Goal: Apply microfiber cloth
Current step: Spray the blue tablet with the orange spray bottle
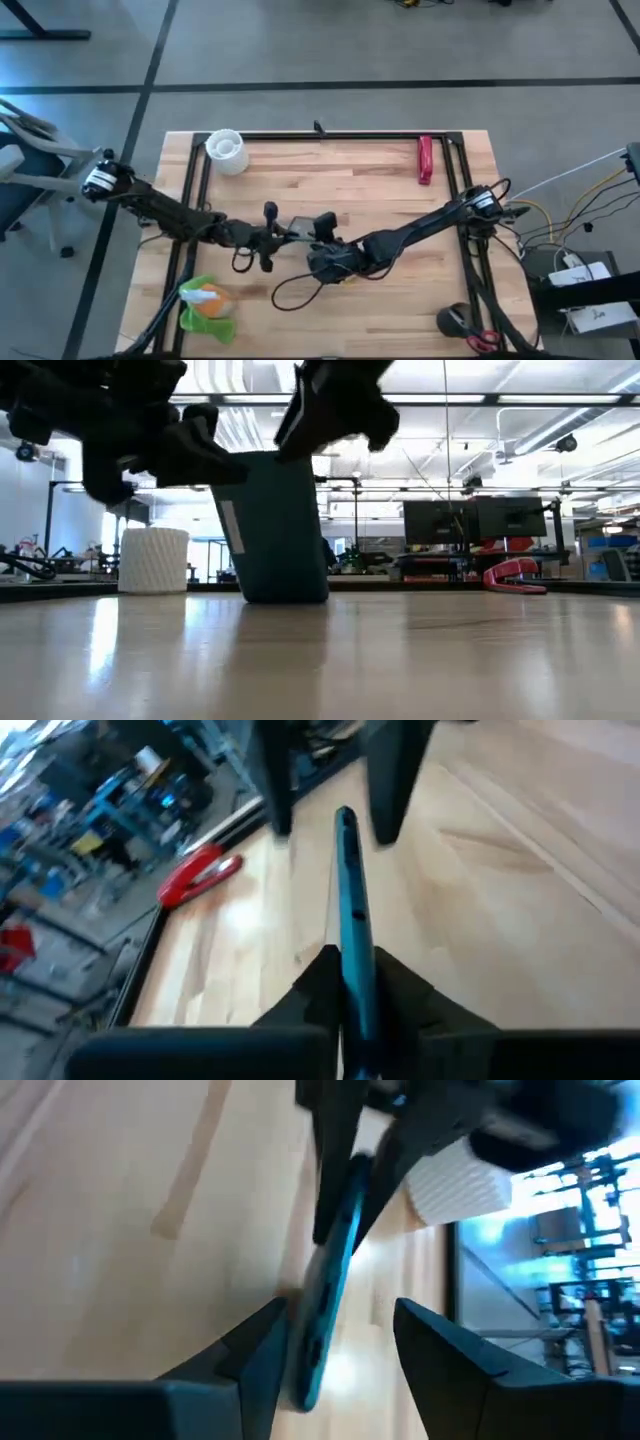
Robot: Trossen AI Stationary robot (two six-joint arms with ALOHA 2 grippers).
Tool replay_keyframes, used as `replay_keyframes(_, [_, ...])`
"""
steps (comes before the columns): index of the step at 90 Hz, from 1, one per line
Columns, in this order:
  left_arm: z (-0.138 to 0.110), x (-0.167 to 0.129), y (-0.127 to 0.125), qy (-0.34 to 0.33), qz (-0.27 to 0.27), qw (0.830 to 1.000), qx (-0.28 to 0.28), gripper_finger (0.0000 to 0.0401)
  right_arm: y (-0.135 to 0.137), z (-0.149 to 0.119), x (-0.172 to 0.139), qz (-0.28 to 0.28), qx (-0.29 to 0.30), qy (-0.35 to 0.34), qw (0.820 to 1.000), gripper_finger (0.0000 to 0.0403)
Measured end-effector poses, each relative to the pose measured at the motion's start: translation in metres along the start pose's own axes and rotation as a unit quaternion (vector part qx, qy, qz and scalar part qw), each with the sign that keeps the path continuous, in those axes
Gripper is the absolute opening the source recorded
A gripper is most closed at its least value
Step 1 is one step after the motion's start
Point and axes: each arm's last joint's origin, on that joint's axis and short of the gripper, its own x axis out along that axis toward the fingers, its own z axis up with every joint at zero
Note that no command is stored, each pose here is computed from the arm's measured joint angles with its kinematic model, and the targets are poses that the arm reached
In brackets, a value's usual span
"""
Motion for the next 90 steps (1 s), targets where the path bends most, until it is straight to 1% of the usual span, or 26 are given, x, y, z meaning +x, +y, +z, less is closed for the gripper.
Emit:
replay_keyframes(12, [0.009, -0.006, 0.009, 0.016, 0.029, 0.999, -0.009, 0.0012, -0.007, 0.01, -0.018, -0.001, 0.017, -0.024, 1.0, 0.0162])
replay_keyframes(18, [0.019, -0.01, 0.017, 0.024, 0.038, 0.999, -0.017, 0.0009, -0.011, 0.017, -0.025, 0.023, 0.046, -0.06, 0.997, 0.0164])
replay_keyframes(24, [0.028, -0.015, 0.024, 0.037, 0.042, 0.998, -0.03, 0.0008, -0.011, 0.023, -0.029, 0.065, 0.071, -0.098, 0.991, 0.0165])
replay_keyframes(29, [0.035, -0.02, 0.03, 0.054, 0.038, 0.997, -0.04, 0.0008, -0.011, 0.027, -0.03, 0.094, 0.088, -0.128, 0.983, 0.0167])
replay_keyframes(34, [0.041, -0.025, 0.035, 0.072, 0.031, 0.996, -0.052, 0.0008, -0.009, 0.03, -0.028, 0.112, 0.097, -0.147, 0.978, 0.0167])
replay_keyframes(40, [0.05, -0.031, 0.042, 0.087, 0.027, 0.993, -0.073, 0.0008, -0.005, 0.032, -0.024, 0.119, 0.108, -0.159, 0.974, 0.0167])
replay_keyframes(46, [0.056, -0.037, 0.047, 0.101, 0.012, 0.99, -0.097, 0.0008, -0.002, 0.032, -0.021, 0.121, 0.111, -0.155, 0.974, 0.0165])
replay_keyframes(52, [0.059, -0.042, 0.049, 0.114, -0.007, 0.986, -0.119, 0.0008, 0.0, 0.03, -0.018, 0.109, 0.114, -0.144, 0.977, 0.0163])
replay_keyframes(60, [0.06, -0.048, 0.05, 0.119, -0.04, 0.981, -0.149, 0.0008, -0.001, 0.03, -0.02, 0.069, 0.125, -0.128, 0.981, 0.016])
replay_keyframes(68, [0.061, -0.054, 0.052, 0.104, -0.063, 0.976, -0.178, 0.0008, -0.005, 0.028, -0.026, 0.026, 0.142, -0.109, 0.983, 0.0158])
replay_keyframes(78, [0.062, -0.064, 0.054, 0.077, -0.089, 0.972, -0.204, 0.0008, -0.009, 0.024, -0.03, 0.025, 0.186, -0.09, 0.978, 0.0159])
replay_keyframes(83, [0.064, -0.069, 0.055, 0.05, -0.099, 0.971, -0.214, 0.0008, -0.01, 0.022, -0.028, 0.027, 0.209, -0.082, 0.974, 0.0161])
replay_keyframes(90, [0.065, -0.076, 0.056, 0.011, -0.118, 0.967, -0.225, 0.0008, -0.01, 0.019, -0.025, 0.02, 0.221, -0.07, 0.972, 0.0164])
